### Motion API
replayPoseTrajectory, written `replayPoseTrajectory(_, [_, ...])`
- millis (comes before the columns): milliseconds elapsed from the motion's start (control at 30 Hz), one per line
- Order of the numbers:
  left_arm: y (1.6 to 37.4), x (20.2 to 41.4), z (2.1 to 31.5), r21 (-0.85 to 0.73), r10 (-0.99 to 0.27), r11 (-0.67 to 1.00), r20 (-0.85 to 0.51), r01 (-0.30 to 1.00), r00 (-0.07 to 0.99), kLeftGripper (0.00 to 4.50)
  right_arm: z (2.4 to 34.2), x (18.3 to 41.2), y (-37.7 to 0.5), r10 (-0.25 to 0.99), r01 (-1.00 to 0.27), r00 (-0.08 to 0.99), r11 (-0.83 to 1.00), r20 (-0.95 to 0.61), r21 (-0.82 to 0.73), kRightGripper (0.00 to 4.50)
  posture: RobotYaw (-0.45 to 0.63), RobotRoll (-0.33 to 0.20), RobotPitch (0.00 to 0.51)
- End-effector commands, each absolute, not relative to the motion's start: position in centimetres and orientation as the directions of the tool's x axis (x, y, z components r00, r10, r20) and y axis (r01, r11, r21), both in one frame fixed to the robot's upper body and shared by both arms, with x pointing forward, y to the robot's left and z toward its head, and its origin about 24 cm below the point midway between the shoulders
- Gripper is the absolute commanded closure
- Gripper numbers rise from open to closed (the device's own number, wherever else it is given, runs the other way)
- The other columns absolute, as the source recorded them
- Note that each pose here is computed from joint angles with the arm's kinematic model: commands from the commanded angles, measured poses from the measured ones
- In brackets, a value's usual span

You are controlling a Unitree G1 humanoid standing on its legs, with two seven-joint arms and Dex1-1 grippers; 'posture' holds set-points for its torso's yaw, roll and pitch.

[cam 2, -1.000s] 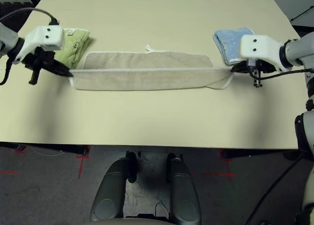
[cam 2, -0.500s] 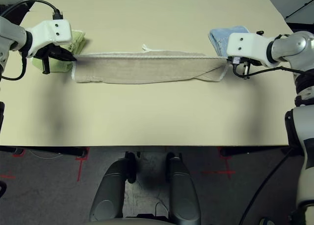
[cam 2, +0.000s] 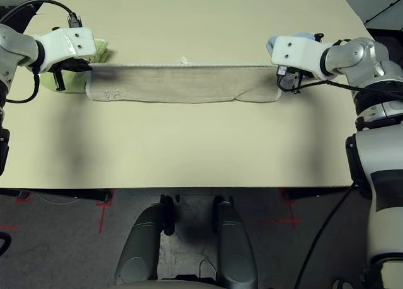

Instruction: Fold the towel and set it aside.

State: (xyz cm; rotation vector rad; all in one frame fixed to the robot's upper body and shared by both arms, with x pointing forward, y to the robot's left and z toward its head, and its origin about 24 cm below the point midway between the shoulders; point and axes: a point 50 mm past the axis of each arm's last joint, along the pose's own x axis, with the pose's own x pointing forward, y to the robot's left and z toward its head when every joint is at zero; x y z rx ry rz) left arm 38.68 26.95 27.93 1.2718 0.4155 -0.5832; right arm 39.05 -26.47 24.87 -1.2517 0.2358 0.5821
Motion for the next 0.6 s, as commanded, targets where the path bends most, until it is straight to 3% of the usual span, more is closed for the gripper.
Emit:
replayPoseTrajectory(33, [27.84, 38.5, 28.06, 0.772, -0.135, 0.203, -0.586, 0.602, 0.799, 4.48, 24.63, 38.79, -27.78, 0.231, -0.536, 0.842, 0.243, -0.488, -0.809, 4.5, -0.01, 0.0, 0.274])
replayPoseTrajectory(533, [27.39, 38.86, 27.41, 0.794, -0.135, 0.169, -0.568, 0.584, 0.811, 4.48, 24.59, 38.74, -27.87, 0.228, -0.544, 0.837, 0.251, -0.497, -0.801, 4.5, -0.01, 0.0, 0.274])
replayPoseTrajectory(600, [27.38, 38.96, 27.48, 0.81, -0.132, 0.172, -0.545, 0.56, 0.828, 4.03, 24.51, 38.68, -27.89, 0.23, -0.559, 0.827, 0.25, -0.513, -0.79, 3.96, -0.01, 0.0, 0.274])
